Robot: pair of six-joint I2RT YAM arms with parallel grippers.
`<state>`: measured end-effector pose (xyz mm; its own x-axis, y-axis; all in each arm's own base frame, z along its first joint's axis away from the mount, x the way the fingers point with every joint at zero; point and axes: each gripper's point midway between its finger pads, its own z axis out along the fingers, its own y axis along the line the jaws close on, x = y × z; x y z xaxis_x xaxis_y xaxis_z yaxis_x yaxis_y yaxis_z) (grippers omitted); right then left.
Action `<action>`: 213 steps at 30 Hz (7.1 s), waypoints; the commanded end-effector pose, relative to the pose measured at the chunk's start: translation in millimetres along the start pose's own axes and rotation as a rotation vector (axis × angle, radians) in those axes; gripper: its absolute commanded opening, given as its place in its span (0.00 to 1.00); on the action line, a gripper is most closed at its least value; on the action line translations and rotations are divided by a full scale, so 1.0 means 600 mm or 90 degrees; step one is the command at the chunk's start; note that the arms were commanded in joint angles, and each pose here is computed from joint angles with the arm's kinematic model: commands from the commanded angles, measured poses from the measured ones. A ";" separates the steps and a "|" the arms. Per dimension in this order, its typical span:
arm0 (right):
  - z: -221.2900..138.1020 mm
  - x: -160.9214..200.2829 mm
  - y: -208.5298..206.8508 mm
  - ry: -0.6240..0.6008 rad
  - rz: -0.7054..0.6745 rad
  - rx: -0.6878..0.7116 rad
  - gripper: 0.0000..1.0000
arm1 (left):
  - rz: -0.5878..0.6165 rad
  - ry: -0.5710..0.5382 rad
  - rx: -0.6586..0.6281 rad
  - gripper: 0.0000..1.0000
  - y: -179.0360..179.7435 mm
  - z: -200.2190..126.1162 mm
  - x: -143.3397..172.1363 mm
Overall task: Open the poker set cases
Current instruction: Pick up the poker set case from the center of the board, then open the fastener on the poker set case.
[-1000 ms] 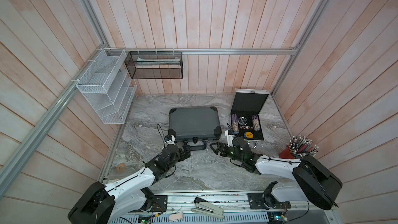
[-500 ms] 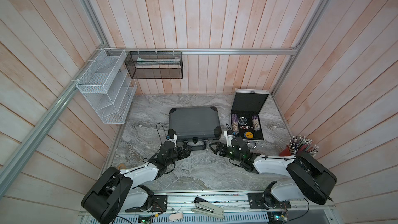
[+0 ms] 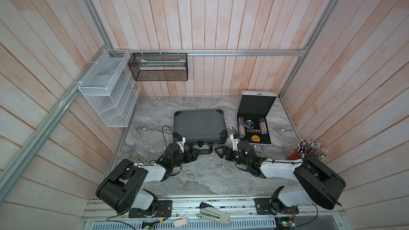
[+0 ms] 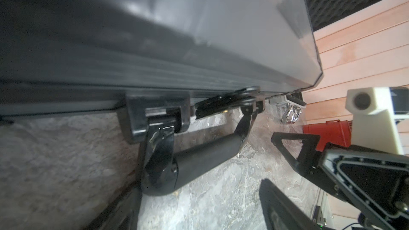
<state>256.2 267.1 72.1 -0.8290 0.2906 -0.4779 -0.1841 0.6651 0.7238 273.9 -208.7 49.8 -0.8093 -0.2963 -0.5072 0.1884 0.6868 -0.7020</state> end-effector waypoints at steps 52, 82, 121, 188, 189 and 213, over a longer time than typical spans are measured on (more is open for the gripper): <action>0.115 -0.006 0.077 -0.033 0.295 -0.213 0.37 | -0.035 -0.043 0.050 0.76 -0.027 -0.023 -0.020; 0.096 -0.101 0.167 -0.105 0.372 -0.313 0.00 | -0.010 -0.170 -0.034 0.91 -0.022 -0.111 0.009; 0.068 -0.131 0.233 -0.117 0.319 -0.367 0.00 | -0.270 -0.144 0.169 0.59 -0.070 -0.030 -0.102; 0.062 -0.052 0.179 -0.078 0.178 -0.262 0.98 | -0.377 -0.156 0.327 0.06 -0.217 -0.065 -0.224; 0.065 -0.054 0.183 -0.079 0.177 -0.265 0.99 | -0.378 -0.156 0.331 0.06 -0.222 -0.067 -0.223; 0.094 -0.081 0.212 -0.092 0.167 -0.325 0.98 | -0.419 -0.130 0.361 0.05 -0.244 -0.073 -0.181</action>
<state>298.7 373.7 144.6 -0.8171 0.5102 -0.2684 -0.1958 0.1924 0.9616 321.1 -233.0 143.5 -0.6504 -0.7380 0.1799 -0.2953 0.0275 -0.9550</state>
